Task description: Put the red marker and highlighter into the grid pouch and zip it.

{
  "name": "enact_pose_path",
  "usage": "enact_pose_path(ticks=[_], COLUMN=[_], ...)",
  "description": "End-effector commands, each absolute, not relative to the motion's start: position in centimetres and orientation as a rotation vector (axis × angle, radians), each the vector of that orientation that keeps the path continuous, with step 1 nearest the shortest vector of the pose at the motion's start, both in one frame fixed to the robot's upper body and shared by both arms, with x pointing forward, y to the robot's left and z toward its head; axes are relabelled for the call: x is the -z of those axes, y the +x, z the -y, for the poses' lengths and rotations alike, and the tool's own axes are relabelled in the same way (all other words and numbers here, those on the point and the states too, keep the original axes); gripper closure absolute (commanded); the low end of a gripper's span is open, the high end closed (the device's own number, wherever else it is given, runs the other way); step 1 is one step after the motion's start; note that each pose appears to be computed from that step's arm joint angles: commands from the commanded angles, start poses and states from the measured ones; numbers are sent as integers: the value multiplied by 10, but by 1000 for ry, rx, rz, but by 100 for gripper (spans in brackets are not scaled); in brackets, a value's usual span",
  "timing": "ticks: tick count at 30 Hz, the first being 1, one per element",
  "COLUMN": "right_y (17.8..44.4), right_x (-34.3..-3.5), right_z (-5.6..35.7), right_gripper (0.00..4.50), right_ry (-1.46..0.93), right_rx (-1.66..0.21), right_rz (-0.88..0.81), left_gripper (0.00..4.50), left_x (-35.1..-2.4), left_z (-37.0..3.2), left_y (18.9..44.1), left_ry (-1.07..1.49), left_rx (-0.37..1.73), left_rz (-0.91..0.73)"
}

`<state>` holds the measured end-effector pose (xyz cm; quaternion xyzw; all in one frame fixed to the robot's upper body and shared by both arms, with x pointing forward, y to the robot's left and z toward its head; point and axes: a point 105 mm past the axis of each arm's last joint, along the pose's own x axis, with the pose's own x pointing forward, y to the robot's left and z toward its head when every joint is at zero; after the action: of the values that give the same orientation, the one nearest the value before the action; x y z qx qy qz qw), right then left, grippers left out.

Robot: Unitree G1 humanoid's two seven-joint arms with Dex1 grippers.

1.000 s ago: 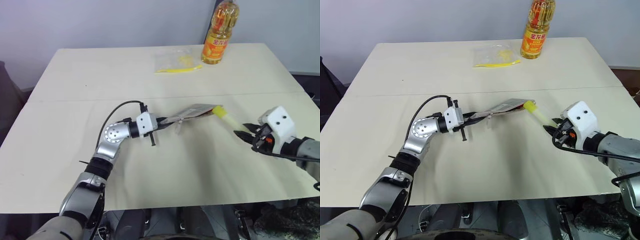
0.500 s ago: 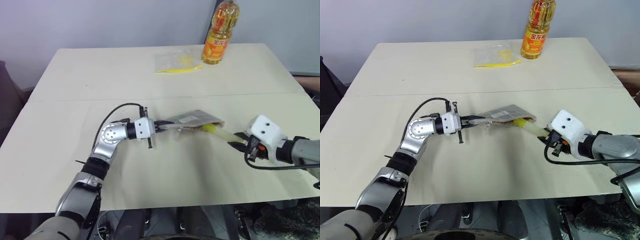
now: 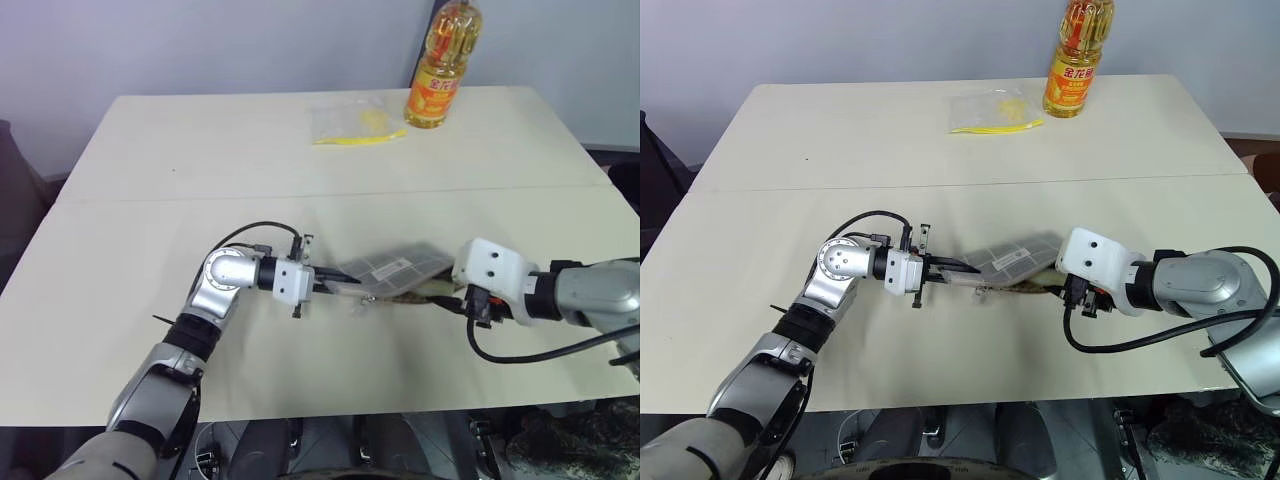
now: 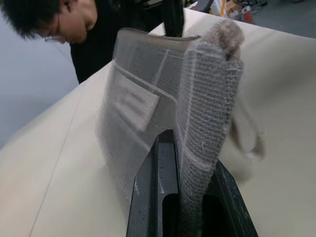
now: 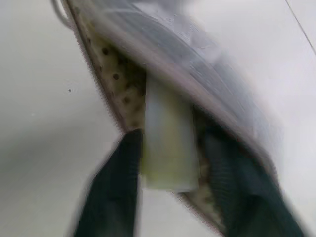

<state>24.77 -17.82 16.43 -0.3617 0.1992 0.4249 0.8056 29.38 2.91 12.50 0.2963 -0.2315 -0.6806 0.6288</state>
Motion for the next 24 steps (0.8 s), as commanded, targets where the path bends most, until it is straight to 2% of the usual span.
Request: enact_pose_path(ticks=[1, 8, 10, 13, 19, 24], right_y=[250, 249, 247, 249, 274, 283], right_x=[-188, -231, -234, -219, -189, -182], right_z=[182, 197, 192, 182, 160, 140], right_gripper=[68, 68, 68, 68, 68, 68], right_ry=[-765, -511, -419, -298, -45, 35], right_rx=[-848, -735, -738, -733, -612, -598], right_rz=[-339, -187, -149, -157, -151, -139], left_gripper=[450, 450, 450, 450, 450, 450], left_x=[-140, -159, -166, -167, -163, -163], left_z=[-27, -21, -13, 0, 20, 27], left_y=[300, 334, 340, 340, 336, 334], left_ry=[628, 388, 304, 270, 287, 266], left_rx=[1497, 1234, 1172, 1133, 1088, 1083], left_rz=[570, 467, 453, 441, 444, 446])
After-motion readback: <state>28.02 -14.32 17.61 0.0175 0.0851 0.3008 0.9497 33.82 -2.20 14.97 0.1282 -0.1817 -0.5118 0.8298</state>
